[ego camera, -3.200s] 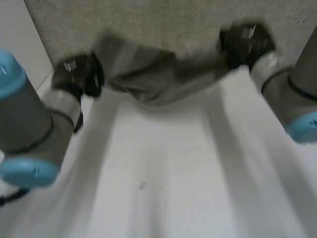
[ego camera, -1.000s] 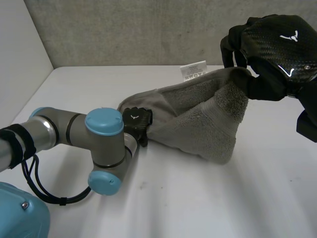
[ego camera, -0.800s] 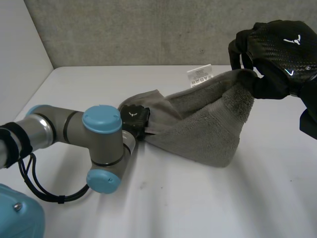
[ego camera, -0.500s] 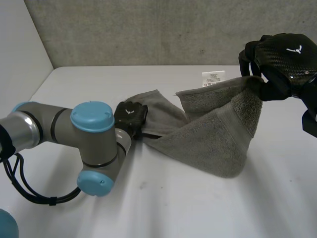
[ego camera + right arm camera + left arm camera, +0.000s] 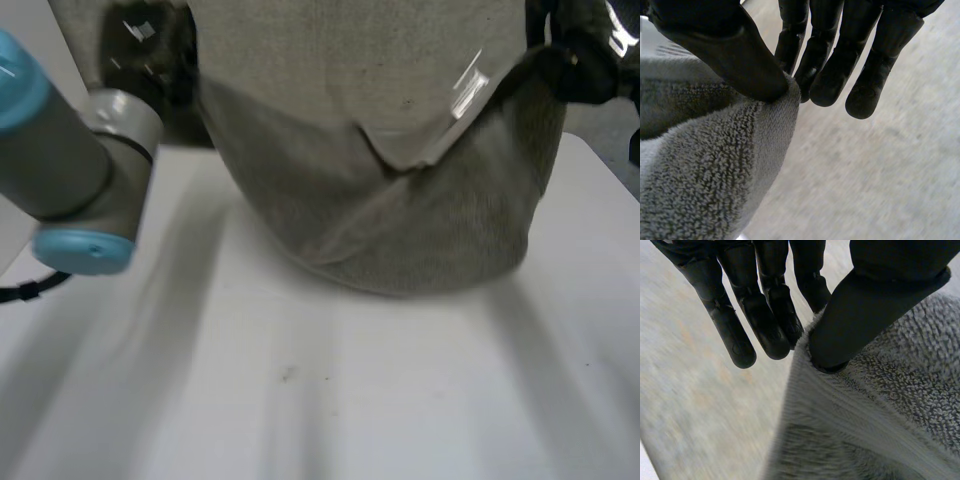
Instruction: Fold the towel.
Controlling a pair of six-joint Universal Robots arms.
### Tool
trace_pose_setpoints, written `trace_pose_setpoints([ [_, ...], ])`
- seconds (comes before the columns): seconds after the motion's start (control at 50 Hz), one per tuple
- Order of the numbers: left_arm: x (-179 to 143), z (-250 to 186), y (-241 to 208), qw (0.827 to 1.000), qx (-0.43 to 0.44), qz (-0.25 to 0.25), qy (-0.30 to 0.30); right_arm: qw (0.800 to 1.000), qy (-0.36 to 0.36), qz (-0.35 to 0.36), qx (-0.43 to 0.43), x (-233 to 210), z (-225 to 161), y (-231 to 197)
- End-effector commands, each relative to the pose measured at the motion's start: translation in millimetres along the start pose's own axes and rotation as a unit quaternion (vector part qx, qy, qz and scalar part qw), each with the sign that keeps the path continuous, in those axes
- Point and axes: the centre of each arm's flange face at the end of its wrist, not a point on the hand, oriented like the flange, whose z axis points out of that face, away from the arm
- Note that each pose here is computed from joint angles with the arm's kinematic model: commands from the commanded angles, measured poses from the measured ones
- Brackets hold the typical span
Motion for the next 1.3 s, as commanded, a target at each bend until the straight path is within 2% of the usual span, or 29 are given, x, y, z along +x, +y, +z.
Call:
trace_pose_setpoints([
  [0.02,-11.0,-29.2,-14.5,0.998,-0.025,-0.066,0.0,1.0,0.014,0.002,0.006,7.7,-1.9,19.7],
  [0.06,-13.9,-57.1,8.2,0.994,-0.084,-0.071,0.011,1.0,0.019,0.005,-0.02,11.3,-7.8,32.2],
  [0.1,-12.7,-72.2,21.6,0.991,-0.113,-0.07,0.022,0.996,0.019,0.019,-0.084,18.0,-22.8,58.2],
  [0.12,-11.5,-88.0,35.8,0.987,-0.143,-0.07,0.036,0.996,0.019,0.019,-0.085,18.1,-22.8,58.3],
  [0.16,-10.8,-103.5,47.8,0.982,-0.169,-0.071,0.05,0.987,-0.017,0.029,-0.156,20.7,-39.4,92.4],
  [0.18,-10.8,-103.7,47.9,0.982,-0.169,-0.071,0.05,0.987,-0.017,0.029,-0.156,20.7,-39.5,92.6],
  [0.22,-13.8,-130.5,63.9,0.973,-0.208,-0.076,0.068,0.981,-0.04,0.025,-0.186,22.6,-47.8,109.9],
  [0.26,-17.6,-142.1,71.1,0.969,-0.224,-0.079,0.071,0.968,-0.072,0.014,-0.241,26.0,-64.8,131.7],
  [0.28,-19.6,-152.1,76.3,0.965,-0.238,-0.083,0.077,0.968,-0.072,0.014,-0.241,26.0,-64.9,131.7],
  [0.32,-19.0,-161.4,80.4,0.96,-0.249,-0.088,0.088,0.946,-0.097,0.003,-0.308,22.5,-80.2,145.2],
  [0.34,-19.0,-161.5,80.4,0.96,-0.249,-0.088,0.088,0.946,-0.097,0.003,-0.308,22.4,-80.3,145.3],
  [0.38,-14.2,-173.8,81.5,0.955,-0.256,-0.097,0.113,0.926,-0.127,-0.024,-0.354,15.9,-91.8,151.2],
  [0.48,-9.8,-179.0,76.1,0.955,-0.248,-0.1,0.129,0.92,-0.114,-0.035,-0.374,13.9,-94.3,156.2],
  [0.56,-8.2,-174.8,71.1,0.958,-0.235,-0.099,0.132,0.926,-0.106,-0.016,-0.362,2.4,-89.4,153.4],
  [0.6,-7.9,-166.7,64.7,0.962,-0.218,-0.097,0.134,0.931,-0.091,0.006,-0.353,-1.1,-85.6,149.8],
  [0.64,-8.2,-162.3,61.3,0.964,-0.21,-0.096,0.134,0.941,-0.043,0.053,-0.331,-3.2,-79.5,133.8],
  [0.7,-9.6,-152.6,52.5,0.968,-0.19,-0.094,0.133,0.945,-0.016,0.095,-0.313,-14.9,-76.9,120.7],
  [0.9,-5.7,-132.5,12.4,0.978,-0.119,-0.089,0.144,0.944,-0.047,0.159,-0.285,-79.1,-72.5,98.0],
  [1.04,-1.5,-123.8,-35.7,0.984,-0.042,-0.085,0.149,0.939,-0.047,0.198,-0.278,-103.9,-52.8,106.2],
  [1.16,1.1,-123.9,-50.6,0.985,-0.02,-0.085,0.146,0.929,-0.047,0.217,-0.297,-135.2,-38.2,124.8],
  [1.26,2.7,-124.1,-54.2,0.986,-0.016,-0.087,0.144,0.922,-0.009,0.202,-0.33,-142.4,-36.6,154.6],
  [1.3,2.0,-123.7,-52.9,0.986,-0.018,-0.086,0.142,0.92,0.034,0.178,-0.346,-137.5,-39.2,169.7],
])
